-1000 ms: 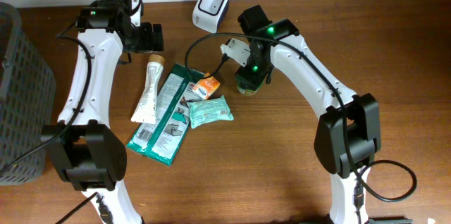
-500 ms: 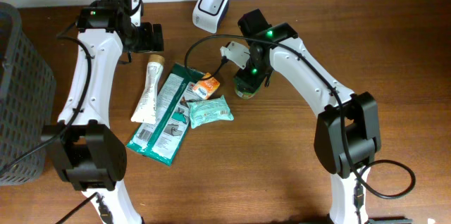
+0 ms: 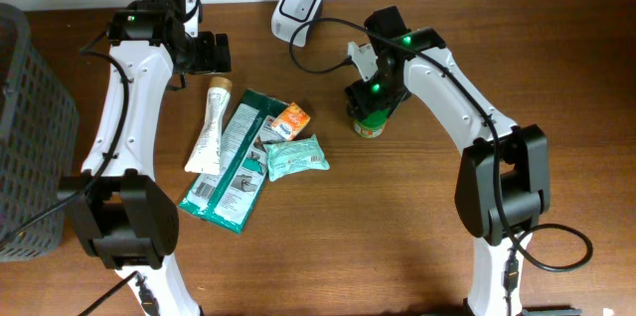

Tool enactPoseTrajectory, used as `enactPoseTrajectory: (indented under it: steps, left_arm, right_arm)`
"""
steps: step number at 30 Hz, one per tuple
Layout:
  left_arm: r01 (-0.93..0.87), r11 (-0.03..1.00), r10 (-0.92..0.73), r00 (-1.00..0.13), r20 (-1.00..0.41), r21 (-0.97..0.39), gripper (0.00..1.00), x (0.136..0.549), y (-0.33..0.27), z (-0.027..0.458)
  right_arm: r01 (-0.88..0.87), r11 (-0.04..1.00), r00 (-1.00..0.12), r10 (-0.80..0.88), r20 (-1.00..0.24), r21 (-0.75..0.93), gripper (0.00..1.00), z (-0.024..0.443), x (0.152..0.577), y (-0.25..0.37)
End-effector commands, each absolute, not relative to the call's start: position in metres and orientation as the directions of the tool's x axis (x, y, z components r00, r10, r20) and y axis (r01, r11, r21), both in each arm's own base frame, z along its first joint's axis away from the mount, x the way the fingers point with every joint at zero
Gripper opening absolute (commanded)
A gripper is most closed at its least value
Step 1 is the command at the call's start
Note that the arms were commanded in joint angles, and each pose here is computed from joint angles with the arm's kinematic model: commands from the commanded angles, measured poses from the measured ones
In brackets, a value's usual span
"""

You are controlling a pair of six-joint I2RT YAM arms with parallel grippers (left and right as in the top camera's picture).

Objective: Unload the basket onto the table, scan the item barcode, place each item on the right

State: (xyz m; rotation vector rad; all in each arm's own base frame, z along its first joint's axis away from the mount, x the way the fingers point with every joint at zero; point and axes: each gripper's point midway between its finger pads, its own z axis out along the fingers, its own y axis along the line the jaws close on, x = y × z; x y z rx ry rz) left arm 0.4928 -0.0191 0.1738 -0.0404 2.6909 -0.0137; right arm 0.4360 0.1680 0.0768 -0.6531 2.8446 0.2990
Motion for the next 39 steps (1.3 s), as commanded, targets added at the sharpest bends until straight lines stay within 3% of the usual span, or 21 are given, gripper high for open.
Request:
enactPoseTrajectory:
  steps: [1,7,15,16,19,22,39]
  left_arm:
    - [-0.022,1.000,-0.023,-0.878,-0.478,-0.008,0.99,0.494,-0.016,0.194]
    - [-0.021,1.000,-0.022,-0.878,-0.479,-0.008,0.99,0.494,-0.016,0.194]
    - [-0.021,1.000,-0.022,-0.878,-0.479,-0.008,0.99,0.494,-0.016,0.194]
    - [-0.022,1.000,-0.023,-0.878,-0.479,-0.008,0.99,0.494,-0.016,0.194]
    - [-0.022,1.000,-0.023,-0.878,-0.478,-0.008,0.99,0.494,-0.016,0.194]
    - [-0.021,1.000,-0.022,-0.878,-0.478,-0.008,0.99,0.494,-0.016,0.194]
    - [-0.021,1.000,-0.022,-0.878,-0.478,-0.008,0.99,0.494,-0.016,0.194]
  right_arm:
    - [-0.372,0.910,-0.915,-0.325,-0.240,0.182,0.99,0.080,0.438,0.171]
    - [-0.144,0.978,-0.959,-0.101,-0.266,0.149,0.98,0.135,0.453,0.158]
    - [-0.126,0.980,-0.973,-0.091,-0.214,0.157,0.99,0.135,0.440,0.157]
    - [-0.075,0.983,-0.978,-0.040,-0.204,0.169,0.95,0.135,0.440,0.157]
    - [0.297,0.939,-0.931,0.326,-0.166,0.174,0.89,0.132,0.446,0.140]
    - [0.401,0.901,-0.890,0.426,-0.163,0.167,0.89,0.127,0.449,0.136]
    - [0.432,0.897,-0.892,0.440,-0.100,0.099,0.89,0.080,0.450,0.134]
